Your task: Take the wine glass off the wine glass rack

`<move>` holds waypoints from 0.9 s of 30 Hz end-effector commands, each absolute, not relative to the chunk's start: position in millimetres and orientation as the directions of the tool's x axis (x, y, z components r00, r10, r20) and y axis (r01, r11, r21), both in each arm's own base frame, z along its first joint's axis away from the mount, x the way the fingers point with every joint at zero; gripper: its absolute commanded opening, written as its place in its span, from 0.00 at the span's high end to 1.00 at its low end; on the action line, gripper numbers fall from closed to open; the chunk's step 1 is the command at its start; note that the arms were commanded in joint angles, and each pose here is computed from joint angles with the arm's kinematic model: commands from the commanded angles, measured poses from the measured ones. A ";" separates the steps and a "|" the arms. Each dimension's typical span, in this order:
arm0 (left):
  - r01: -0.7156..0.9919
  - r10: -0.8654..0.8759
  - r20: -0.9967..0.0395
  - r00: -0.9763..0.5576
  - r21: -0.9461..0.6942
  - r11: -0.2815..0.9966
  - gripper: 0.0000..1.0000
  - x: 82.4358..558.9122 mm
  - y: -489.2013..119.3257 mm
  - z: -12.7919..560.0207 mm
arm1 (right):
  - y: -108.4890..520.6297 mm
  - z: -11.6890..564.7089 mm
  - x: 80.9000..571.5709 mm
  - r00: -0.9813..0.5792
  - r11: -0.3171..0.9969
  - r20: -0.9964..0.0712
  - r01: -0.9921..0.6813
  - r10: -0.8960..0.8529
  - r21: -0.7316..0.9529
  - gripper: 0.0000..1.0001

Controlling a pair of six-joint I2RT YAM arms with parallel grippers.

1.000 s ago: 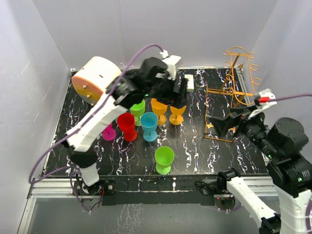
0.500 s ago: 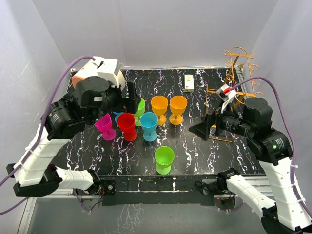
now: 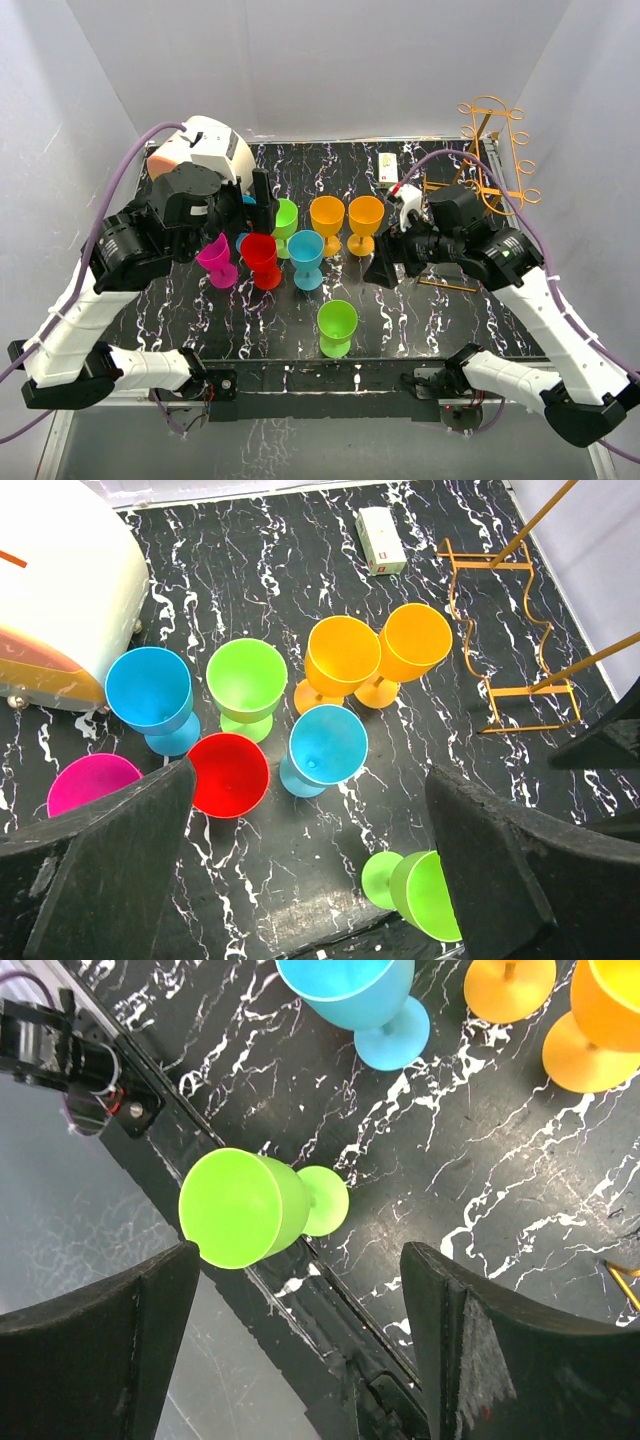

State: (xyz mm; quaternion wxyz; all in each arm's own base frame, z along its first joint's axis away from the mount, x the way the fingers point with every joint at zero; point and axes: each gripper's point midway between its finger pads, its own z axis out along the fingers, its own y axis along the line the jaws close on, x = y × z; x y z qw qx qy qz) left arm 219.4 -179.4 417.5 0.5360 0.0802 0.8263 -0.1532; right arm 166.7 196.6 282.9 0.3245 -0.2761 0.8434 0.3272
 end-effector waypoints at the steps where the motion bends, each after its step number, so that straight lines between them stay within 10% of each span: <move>1: 0.272 -0.045 -0.916 -0.399 -0.165 0.948 0.03 221.1 -173.4 420.6 | 200.2 277.3 167.6 -0.615 0.664 -0.738 -0.678 -0.278 0.315 0.22; 11: 0.283 -0.026 -0.912 -0.409 -0.154 0.947 0.02 223.9 -180.5 417.0 | 246.4 229.2 140.7 -0.643 0.701 -0.651 -0.674 -0.404 0.231 0.30; 27: 0.281 -0.026 -0.913 -0.407 -0.152 0.947 0.02 220.7 -175.2 417.9 | 263.3 172.0 143.4 -0.677 0.779 -0.542 -0.624 -0.498 0.064 0.75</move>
